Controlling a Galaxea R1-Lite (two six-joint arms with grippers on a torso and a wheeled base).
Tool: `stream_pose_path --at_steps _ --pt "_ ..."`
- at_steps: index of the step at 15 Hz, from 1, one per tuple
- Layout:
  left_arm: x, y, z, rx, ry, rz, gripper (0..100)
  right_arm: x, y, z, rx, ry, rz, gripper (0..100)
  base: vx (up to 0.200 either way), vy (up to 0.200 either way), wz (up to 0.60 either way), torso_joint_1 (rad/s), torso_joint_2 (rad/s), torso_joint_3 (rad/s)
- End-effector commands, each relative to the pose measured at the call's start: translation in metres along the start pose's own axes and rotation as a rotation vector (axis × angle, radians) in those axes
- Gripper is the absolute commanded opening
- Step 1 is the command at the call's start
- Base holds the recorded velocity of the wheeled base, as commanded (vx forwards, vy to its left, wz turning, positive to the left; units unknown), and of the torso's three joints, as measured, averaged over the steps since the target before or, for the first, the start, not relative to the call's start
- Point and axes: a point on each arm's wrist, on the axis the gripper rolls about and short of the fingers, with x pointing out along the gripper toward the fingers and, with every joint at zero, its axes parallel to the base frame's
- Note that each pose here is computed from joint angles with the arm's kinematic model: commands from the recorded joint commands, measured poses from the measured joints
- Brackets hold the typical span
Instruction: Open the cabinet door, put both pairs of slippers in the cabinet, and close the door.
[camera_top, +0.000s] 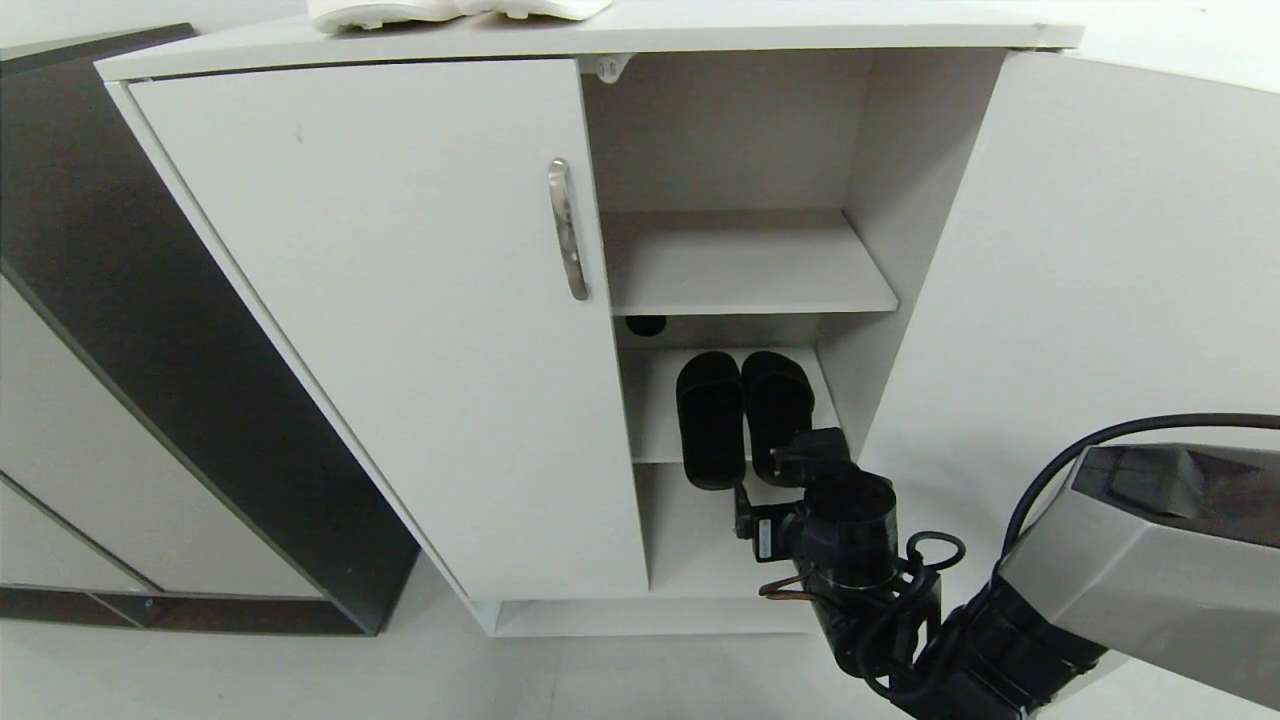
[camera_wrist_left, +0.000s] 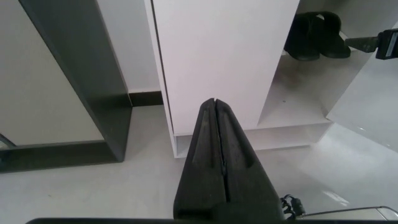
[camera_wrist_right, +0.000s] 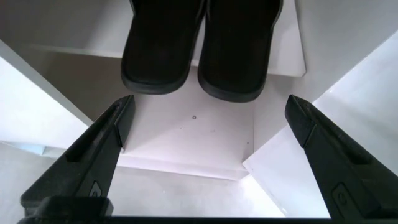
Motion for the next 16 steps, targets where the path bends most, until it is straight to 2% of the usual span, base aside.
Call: stream_pose_path --at_steps 1,4,16 --pt "0.0 0.0 0.0 0.0 0.001 0.0 0 0.0 0.0 -0.002 -0.004 0.004 0.0 100 0.0 0.0 0.0 0.0 0.0 0.0" --pt "0.0 0.0 0.0 0.0 0.001 0.0 0 -0.001 0.0 -0.002 0.002 -0.002 0.007 100 0.0 0.0 0.0 0.001 0.0 0.037" --pt "0.0 0.0 0.0 0.0 0.0 0.0 0 -0.011 -0.005 -0.004 -0.017 0.02 0.03 100 0.0 0.0 0.0 0.001 0.0 0.18"
